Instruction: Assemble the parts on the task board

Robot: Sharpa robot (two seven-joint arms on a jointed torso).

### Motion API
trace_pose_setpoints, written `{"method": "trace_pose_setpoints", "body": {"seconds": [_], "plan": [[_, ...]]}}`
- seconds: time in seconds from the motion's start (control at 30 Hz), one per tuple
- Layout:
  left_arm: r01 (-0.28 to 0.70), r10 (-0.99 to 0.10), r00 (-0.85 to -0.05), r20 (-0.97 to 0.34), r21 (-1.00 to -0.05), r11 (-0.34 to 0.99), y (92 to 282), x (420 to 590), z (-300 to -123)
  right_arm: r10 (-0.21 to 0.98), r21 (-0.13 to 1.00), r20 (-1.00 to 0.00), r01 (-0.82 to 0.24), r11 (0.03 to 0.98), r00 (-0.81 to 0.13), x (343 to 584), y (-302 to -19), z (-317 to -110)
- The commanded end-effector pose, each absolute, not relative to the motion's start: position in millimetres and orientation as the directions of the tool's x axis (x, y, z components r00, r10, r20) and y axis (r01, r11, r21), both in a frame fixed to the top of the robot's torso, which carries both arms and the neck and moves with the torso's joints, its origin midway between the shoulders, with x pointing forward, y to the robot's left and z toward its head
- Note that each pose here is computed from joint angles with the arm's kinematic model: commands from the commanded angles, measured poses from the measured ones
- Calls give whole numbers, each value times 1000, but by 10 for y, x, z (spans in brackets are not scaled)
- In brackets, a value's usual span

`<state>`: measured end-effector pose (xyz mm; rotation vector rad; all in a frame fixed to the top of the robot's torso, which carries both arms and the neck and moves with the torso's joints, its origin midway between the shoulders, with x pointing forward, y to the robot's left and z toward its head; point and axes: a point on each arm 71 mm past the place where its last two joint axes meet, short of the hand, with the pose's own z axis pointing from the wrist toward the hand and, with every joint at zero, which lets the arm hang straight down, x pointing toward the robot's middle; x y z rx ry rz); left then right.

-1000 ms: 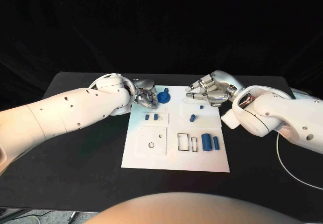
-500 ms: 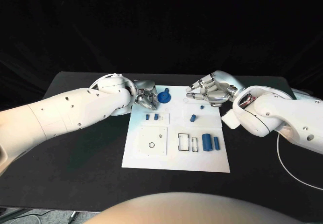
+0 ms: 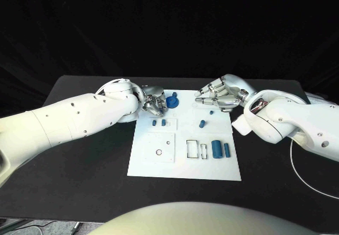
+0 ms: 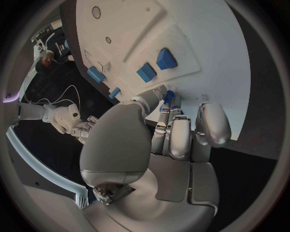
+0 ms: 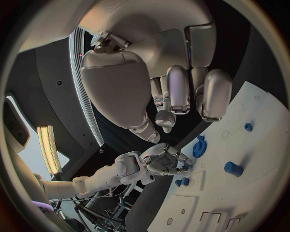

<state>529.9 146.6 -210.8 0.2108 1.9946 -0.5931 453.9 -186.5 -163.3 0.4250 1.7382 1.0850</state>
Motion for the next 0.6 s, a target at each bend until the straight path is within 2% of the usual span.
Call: {"method": "trace_pose_setpoints", "body": {"seconds": [0.03, 0.6], "plan": [[386, -87, -501, -861, -312, 868, 1464, 5293, -2131, 691, 818, -567, -209, 536, -449, 4530, -1849, -1633], [375, -108, -489, -866, -321, 870, 1509, 5297, -2134, 692, 817, -568, -207, 538, -446, 4539, -1862, -1636]]}}
